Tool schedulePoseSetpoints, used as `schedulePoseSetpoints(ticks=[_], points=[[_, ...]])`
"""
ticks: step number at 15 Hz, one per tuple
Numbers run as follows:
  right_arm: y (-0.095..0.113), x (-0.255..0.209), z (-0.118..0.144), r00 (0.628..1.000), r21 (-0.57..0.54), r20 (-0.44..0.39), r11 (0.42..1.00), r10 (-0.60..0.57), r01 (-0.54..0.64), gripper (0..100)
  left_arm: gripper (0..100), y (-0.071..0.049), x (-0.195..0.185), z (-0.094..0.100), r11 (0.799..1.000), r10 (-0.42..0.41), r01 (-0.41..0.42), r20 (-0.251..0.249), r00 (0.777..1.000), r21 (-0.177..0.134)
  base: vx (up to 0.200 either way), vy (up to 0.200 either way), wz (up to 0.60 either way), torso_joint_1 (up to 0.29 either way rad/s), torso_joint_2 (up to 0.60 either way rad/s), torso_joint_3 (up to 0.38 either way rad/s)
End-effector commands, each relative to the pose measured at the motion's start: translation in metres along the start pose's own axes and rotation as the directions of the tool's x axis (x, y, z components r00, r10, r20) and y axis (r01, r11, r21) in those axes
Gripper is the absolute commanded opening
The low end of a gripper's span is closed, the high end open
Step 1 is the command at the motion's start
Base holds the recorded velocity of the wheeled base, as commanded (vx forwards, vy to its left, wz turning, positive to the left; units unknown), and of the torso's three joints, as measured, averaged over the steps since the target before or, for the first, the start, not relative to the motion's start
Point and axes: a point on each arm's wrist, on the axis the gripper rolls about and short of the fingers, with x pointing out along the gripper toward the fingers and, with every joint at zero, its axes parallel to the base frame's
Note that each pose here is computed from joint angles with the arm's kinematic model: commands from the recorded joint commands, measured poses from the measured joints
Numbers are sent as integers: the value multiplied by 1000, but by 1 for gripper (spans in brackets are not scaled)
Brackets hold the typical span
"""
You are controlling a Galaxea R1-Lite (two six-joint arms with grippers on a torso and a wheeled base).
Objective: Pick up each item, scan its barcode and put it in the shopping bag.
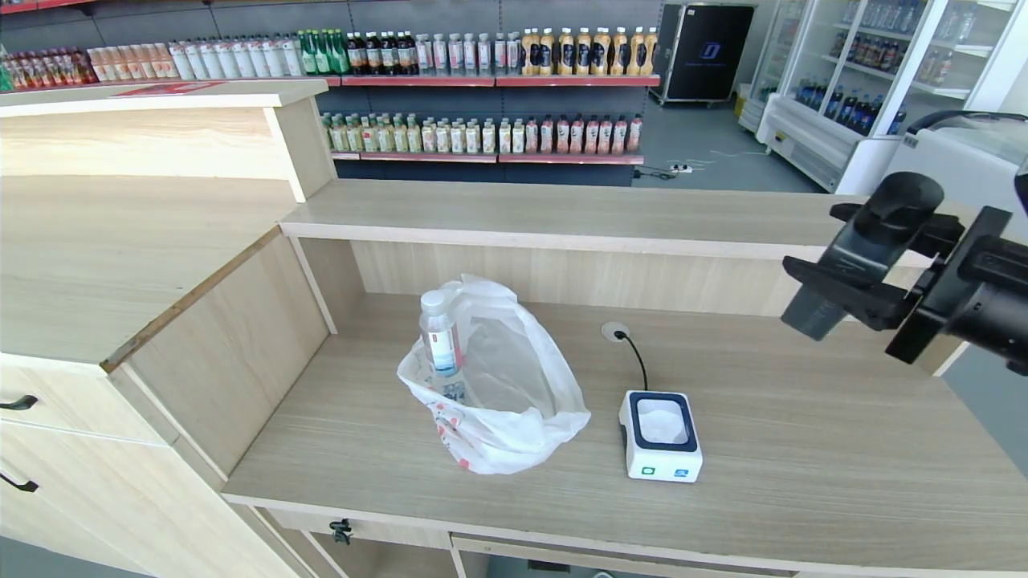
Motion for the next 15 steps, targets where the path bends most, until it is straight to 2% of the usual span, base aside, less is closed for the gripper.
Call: schedulePoseSetpoints(ticks=[1, 3, 6, 8, 10, 11, 15], points=[[-20, -35, -3, 968, 112, -134, 967, -214, 230, 0, 100, 0, 0, 0, 1000, 1, -1, 0, 1000, 0, 0, 0, 0, 0, 0, 0], [-28, -44, -19, 928, 233, -263, 917, -262, 325, 0, 100, 0, 0, 0, 1000, 1, -1, 0, 1000, -1, 0, 0, 0, 0, 0, 0], [-33, -59, -40, 874, 243, -370, 875, -314, 418, 0, 100, 0, 0, 0, 1000, 1, -1, 0, 1000, 0, 0, 0, 0, 0, 0, 0], [-33, -71, -55, 807, 222, -454, 829, -378, 513, 0, 100, 0, 0, 0, 1000, 1, -1, 0, 1000, -1, 0, 0, 0, 0, 0, 0], [-37, -70, -62, 715, 160, -521, 769, -466, 618, 0, 100, 0, 0, 0, 1000, 1, -1, 0, 1000, 0, 0, 0, 0, 0, 0, 0], [-38, -70, -63, 697, 149, -532, 758, -480, 636, 0, 100, 0, 0, 0, 1000, 1, -1, 0, 1000, 0, 0, 0, 0, 0, 0, 0], [-31, -74, -61, 696, 167, -560, 762, -449, 626, 0, 100, 0, 0, 0, 1000, 1, -1, 0, 1000, 0, 0, 0, 0, 0, 0, 0]])
